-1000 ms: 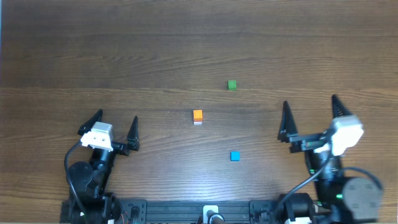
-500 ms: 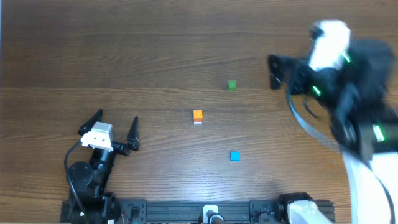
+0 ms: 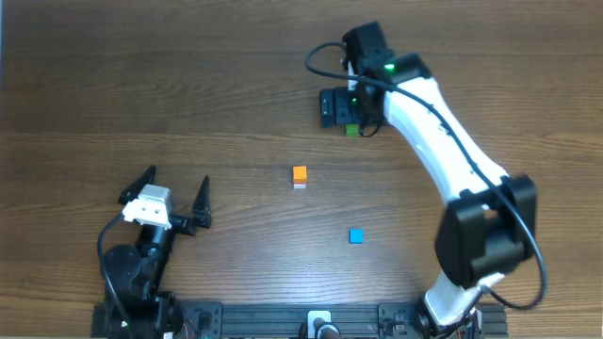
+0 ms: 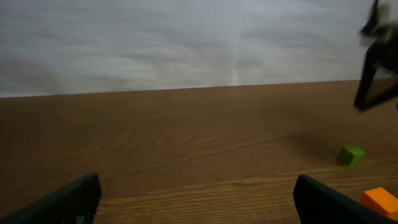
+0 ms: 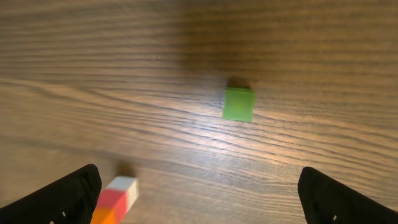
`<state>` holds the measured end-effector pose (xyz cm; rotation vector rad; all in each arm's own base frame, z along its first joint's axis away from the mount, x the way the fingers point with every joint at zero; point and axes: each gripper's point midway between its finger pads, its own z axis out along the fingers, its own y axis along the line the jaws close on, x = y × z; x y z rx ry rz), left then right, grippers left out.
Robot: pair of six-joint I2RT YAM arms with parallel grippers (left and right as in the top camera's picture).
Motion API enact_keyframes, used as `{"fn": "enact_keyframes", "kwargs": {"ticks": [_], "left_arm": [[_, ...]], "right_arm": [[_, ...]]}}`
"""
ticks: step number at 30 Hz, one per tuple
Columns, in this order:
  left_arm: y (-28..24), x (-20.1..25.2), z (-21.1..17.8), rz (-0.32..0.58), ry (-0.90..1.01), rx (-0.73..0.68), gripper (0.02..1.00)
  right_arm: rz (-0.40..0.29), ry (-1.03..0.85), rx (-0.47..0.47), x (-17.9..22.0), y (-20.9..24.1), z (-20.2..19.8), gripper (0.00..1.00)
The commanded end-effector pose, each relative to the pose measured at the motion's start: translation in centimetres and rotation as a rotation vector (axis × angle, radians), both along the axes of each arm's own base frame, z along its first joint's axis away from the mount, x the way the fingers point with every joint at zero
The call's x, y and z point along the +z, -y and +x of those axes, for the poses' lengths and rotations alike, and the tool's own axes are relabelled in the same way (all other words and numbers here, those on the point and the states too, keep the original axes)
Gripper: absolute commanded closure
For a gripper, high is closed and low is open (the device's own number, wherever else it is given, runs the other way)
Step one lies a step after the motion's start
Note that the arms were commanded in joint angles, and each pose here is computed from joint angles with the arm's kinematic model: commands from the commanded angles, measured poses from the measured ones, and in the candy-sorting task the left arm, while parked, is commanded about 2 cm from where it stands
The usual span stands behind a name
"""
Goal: Stack Cubes
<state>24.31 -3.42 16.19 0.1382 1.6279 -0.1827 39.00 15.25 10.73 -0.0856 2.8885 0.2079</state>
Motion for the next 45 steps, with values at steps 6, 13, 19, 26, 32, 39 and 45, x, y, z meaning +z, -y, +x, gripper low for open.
{"fn": "enact_keyframes", "kwargs": {"ticks": [6, 13, 19, 26, 32, 39, 45], "left_arm": [[0.3, -0.1, -0.1, 0.017, 0.008, -0.015, 0.018], [0.3, -0.1, -0.1, 0.017, 0.008, -0.015, 0.018], [0.3, -0.1, -0.1, 0.017, 0.008, -0.015, 0.018], [0.3, -0.1, -0.1, 0.017, 0.008, -0.015, 0.018], [0.3, -0.1, -0.1, 0.017, 0.008, -0.015, 0.023], [0.3, -0.1, -0.1, 0.017, 0.008, -0.016, 0.018], [0.3, -0.1, -0.1, 0.017, 0.008, -0.015, 0.018]], "right_arm": [[-0.153, -0.042, -0.073, -4.4, 2.0, 1.2, 0.007], [-0.159, -0.07, -0.086, -7.5, 1.7, 1.8, 0.007], [-0.166, -0.111, -0.094, -9.9, 1.7, 1.8, 0.014], [-0.165, -0.112, -0.108, -10.3, 2.2, 2.1, 0.222], [-0.165, -0.108, -0.1, -10.3, 2.3, 2.2, 0.577], [-0.159, -0.099, -0.101, -10.3, 2.2, 2.5, 0.713], [-0.15, -0.102, -0.092, -10.3, 2.0, 2.4, 0.774]]}}
